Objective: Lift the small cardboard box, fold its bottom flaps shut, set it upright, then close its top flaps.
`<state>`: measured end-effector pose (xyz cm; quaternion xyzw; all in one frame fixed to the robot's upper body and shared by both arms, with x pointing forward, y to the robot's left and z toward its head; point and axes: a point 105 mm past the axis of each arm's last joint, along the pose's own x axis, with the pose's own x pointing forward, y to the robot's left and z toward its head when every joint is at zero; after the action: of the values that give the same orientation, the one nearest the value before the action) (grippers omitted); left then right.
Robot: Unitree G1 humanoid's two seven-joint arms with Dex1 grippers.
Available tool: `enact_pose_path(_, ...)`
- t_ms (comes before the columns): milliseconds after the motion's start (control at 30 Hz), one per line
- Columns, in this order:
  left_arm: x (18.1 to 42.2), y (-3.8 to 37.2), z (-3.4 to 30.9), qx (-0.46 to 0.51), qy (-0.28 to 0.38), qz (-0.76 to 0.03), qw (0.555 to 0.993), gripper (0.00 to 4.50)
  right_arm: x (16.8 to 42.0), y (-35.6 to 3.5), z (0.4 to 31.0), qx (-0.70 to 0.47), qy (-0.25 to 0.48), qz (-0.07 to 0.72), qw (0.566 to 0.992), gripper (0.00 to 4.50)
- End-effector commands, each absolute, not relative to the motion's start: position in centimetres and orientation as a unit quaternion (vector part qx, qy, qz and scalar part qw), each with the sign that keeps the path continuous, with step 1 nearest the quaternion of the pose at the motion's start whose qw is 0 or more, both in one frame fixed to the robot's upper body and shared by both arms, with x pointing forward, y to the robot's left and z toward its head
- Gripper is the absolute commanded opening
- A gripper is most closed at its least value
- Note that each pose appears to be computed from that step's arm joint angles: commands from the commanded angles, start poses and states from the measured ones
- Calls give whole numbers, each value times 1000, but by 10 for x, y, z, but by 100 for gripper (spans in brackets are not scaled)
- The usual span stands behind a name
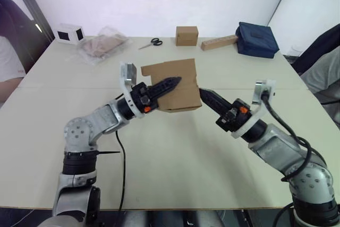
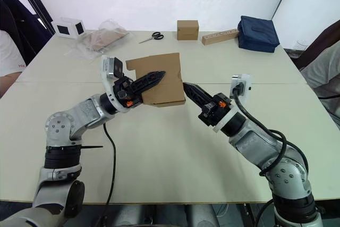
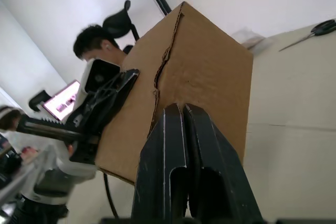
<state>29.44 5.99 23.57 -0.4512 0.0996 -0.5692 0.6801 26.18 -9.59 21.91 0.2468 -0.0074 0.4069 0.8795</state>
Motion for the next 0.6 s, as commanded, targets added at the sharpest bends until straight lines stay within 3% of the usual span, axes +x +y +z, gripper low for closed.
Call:
enact_pose_path(33, 281, 51, 249, -439, 88, -602, 661, 0, 249, -87, 228, 236, -17, 443, 865, 6)
enact_pose_path(433, 281, 59, 248, -429, 93, -605, 665, 0, 260, -139, 242, 261, -54, 371, 890, 6)
enact_pose_path(600, 282, 58, 246, -424, 97, -610, 662, 0, 257, -115, 245, 261, -53, 405, 874, 6)
